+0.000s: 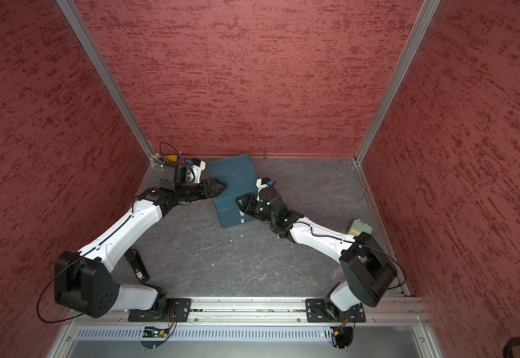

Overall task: Take the seed bags out of the drawer
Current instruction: Open the drawer in the storage box.

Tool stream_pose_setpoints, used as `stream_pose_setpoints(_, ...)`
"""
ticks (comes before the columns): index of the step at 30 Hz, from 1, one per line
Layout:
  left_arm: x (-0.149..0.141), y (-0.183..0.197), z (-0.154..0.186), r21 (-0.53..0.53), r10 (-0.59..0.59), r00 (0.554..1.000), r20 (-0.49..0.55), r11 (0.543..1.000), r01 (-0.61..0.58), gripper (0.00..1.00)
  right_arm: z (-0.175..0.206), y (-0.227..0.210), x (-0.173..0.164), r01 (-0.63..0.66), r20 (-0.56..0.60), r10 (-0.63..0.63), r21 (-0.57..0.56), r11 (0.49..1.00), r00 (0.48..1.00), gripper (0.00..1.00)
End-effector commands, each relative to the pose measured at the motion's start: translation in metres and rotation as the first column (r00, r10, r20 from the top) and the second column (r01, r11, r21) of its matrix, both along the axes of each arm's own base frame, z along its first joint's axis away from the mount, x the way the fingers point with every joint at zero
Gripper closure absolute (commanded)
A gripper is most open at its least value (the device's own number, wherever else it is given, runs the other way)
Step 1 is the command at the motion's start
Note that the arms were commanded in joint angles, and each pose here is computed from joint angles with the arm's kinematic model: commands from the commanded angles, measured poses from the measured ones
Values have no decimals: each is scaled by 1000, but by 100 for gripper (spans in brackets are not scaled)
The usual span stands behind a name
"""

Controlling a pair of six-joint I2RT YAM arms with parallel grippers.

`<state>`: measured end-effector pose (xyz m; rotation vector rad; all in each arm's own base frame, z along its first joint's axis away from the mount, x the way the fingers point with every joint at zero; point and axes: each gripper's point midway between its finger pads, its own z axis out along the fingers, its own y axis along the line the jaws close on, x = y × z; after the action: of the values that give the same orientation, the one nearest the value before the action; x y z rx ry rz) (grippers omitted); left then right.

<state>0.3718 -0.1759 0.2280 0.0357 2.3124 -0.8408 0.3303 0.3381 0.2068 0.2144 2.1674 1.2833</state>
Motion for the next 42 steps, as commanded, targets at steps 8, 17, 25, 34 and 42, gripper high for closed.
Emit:
stream_pose_setpoints(8,1,-2,8,7,-36,999,36,999,36,4,-1,1,3,52,9,-52,45,998,999,74)
stream_pose_setpoints(17,-1,-1,5,14,-42,999,30,999,42,4,-2,-1,-2,56,11,-56,38,998,998,96)
stream_pose_setpoints(25,-2,-1,5,21,-41,999,31,999,41,4,0,-8,-25,45,2,-45,22,999,999,100)
stream_pose_setpoints(34,-2,2,5,33,-26,999,35,999,25,3,1,-19,-58,29,-19,-29,-1,1000,999,100)
stream_pose_setpoints(42,-5,4,2,37,-18,999,30,999,17,3,-7,-19,-92,11,-50,-12,-28,1000,999,100)
